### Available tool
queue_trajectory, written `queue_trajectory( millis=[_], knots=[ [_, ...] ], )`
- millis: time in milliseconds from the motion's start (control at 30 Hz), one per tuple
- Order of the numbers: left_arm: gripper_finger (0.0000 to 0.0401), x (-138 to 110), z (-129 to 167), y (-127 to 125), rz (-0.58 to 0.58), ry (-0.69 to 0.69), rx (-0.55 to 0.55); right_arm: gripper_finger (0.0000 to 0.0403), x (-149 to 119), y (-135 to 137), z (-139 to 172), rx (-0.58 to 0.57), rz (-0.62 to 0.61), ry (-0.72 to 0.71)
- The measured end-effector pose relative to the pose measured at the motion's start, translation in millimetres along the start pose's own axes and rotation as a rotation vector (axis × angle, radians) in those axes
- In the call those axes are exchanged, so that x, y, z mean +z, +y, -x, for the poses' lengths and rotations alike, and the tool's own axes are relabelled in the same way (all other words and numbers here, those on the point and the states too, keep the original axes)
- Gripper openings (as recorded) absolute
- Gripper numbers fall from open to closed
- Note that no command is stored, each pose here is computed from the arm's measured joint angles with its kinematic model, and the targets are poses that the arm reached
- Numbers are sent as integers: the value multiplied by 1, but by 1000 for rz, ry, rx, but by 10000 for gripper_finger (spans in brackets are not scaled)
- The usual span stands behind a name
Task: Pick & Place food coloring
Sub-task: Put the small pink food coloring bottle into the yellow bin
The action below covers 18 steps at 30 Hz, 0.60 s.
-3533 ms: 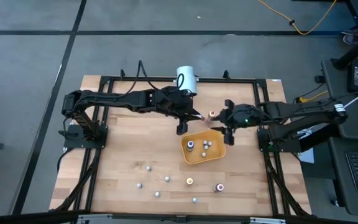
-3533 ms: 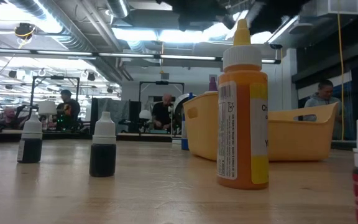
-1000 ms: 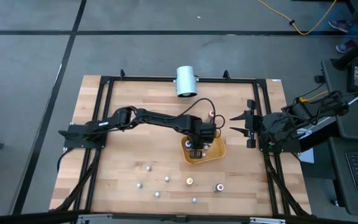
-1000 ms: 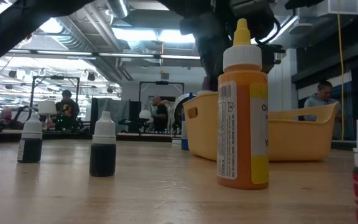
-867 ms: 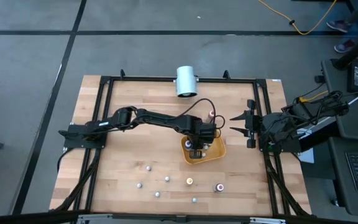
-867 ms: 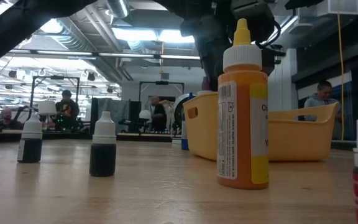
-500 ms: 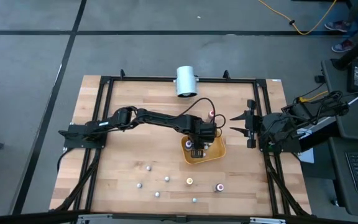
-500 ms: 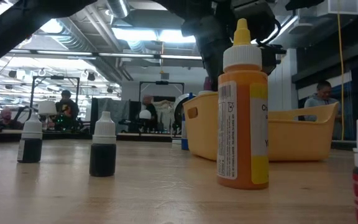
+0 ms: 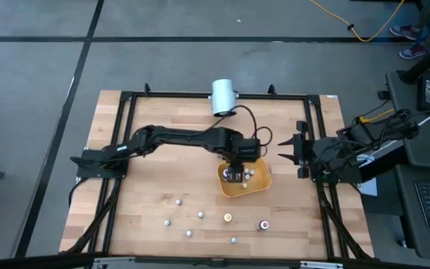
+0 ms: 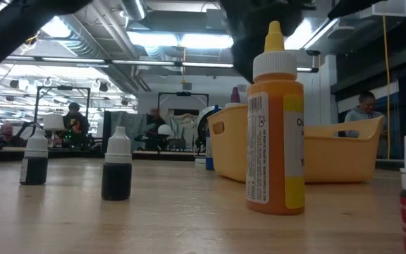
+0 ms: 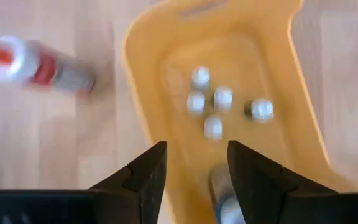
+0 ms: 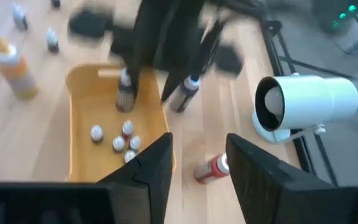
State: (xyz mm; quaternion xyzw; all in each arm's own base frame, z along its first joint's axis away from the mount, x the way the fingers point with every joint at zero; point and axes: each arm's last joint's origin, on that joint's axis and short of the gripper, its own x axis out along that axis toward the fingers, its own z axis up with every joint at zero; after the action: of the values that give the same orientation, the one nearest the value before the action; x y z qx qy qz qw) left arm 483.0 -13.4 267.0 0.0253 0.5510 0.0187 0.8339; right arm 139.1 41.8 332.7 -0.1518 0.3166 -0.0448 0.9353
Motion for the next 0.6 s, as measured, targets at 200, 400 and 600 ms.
queue_trajectory(
  millis=[200,400,600],
  knots=[
    [158,-6,62,-5,103,-72,32,152,-1,3,0,97,51,7],
    [150,-15,110,-27,82,-163,147,152,3,9,-6,181,82,3],
    [148,-47,132,-41,88,-109,230,151,11,27,-28,396,180,25]
  ],
)
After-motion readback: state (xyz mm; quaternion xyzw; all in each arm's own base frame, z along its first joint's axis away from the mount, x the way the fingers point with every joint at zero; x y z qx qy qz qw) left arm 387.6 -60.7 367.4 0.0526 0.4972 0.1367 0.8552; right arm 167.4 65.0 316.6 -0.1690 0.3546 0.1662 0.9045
